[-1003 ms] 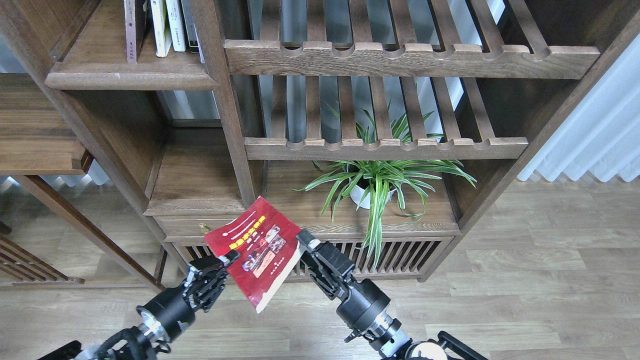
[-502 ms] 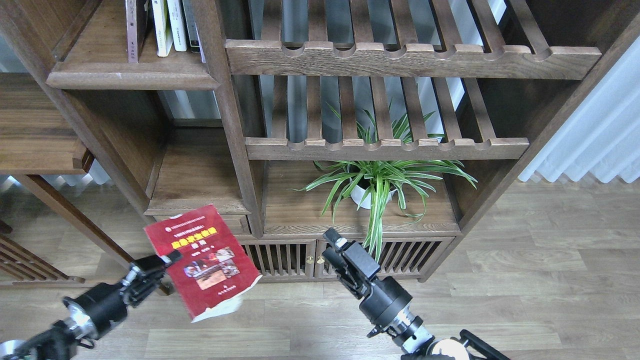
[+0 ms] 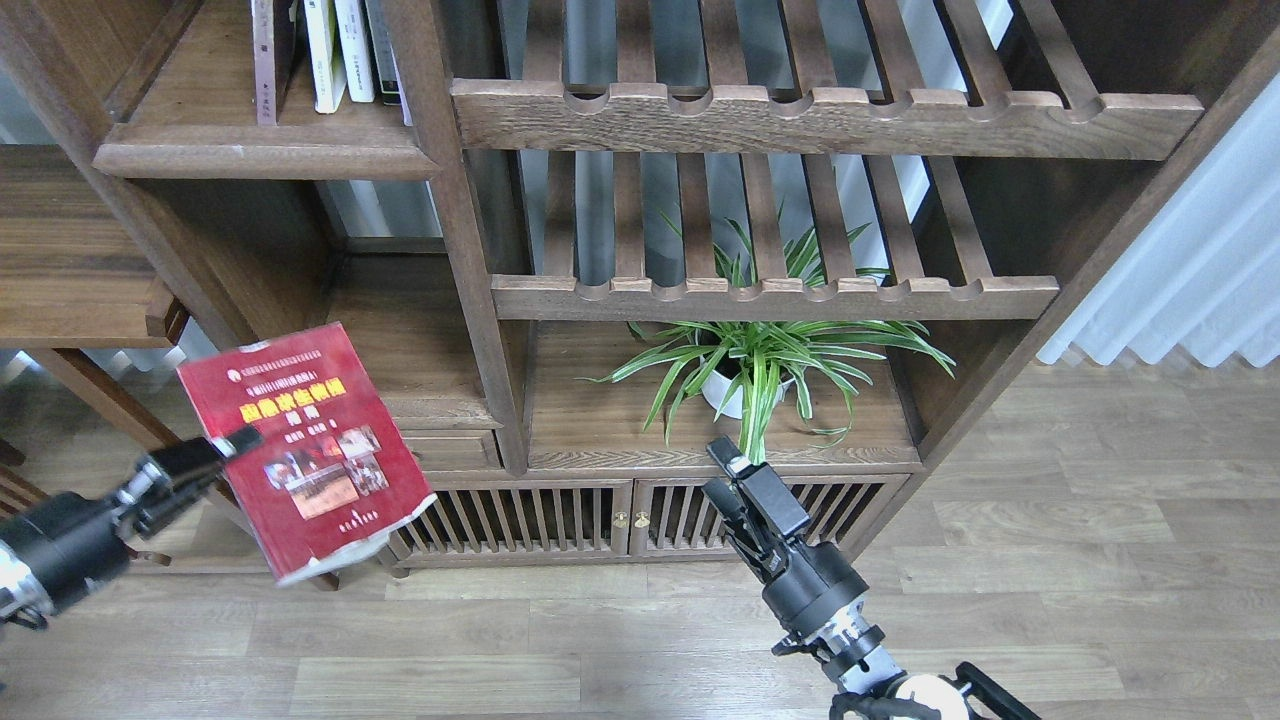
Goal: Organize books on shelf
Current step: 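Carry the red book with the left gripper up to the upper shelf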
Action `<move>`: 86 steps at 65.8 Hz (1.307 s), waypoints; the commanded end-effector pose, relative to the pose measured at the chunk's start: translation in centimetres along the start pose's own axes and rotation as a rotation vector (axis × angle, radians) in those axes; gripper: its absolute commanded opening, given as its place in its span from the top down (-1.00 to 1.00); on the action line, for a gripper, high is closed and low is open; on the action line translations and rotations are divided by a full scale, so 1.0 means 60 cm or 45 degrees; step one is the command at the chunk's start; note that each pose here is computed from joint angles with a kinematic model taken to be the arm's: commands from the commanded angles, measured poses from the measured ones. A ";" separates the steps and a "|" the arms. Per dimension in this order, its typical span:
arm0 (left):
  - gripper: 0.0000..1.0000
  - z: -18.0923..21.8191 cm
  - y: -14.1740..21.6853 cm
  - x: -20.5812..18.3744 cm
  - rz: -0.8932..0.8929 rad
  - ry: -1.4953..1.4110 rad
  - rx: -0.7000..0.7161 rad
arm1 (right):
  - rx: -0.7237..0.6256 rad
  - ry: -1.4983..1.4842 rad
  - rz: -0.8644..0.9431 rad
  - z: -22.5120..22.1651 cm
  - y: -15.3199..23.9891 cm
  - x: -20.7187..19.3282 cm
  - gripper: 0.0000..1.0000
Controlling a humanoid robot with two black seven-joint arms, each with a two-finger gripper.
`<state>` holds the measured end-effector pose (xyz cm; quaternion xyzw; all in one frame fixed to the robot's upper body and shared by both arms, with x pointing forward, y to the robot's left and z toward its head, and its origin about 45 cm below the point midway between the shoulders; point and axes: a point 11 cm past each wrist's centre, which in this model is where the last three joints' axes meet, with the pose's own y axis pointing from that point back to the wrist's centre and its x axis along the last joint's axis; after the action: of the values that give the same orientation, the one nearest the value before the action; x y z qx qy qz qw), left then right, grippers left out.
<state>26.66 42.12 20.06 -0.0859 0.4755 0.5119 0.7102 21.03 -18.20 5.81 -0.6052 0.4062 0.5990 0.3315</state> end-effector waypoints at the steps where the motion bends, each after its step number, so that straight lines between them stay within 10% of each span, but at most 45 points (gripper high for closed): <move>1: 0.96 0.071 0.031 -0.013 0.042 -0.115 -0.115 | 0.038 -0.013 -0.010 -0.006 -0.003 -0.003 -0.96; 86: 0.97 0.332 -0.007 -0.382 -0.497 -0.638 -0.506 | -0.011 0.022 0.012 0.025 0.006 0.007 -0.96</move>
<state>37.67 39.79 46.65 -0.1849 0.1674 0.4596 0.8524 20.04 -17.05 5.37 -0.6103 0.4091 0.5966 0.3228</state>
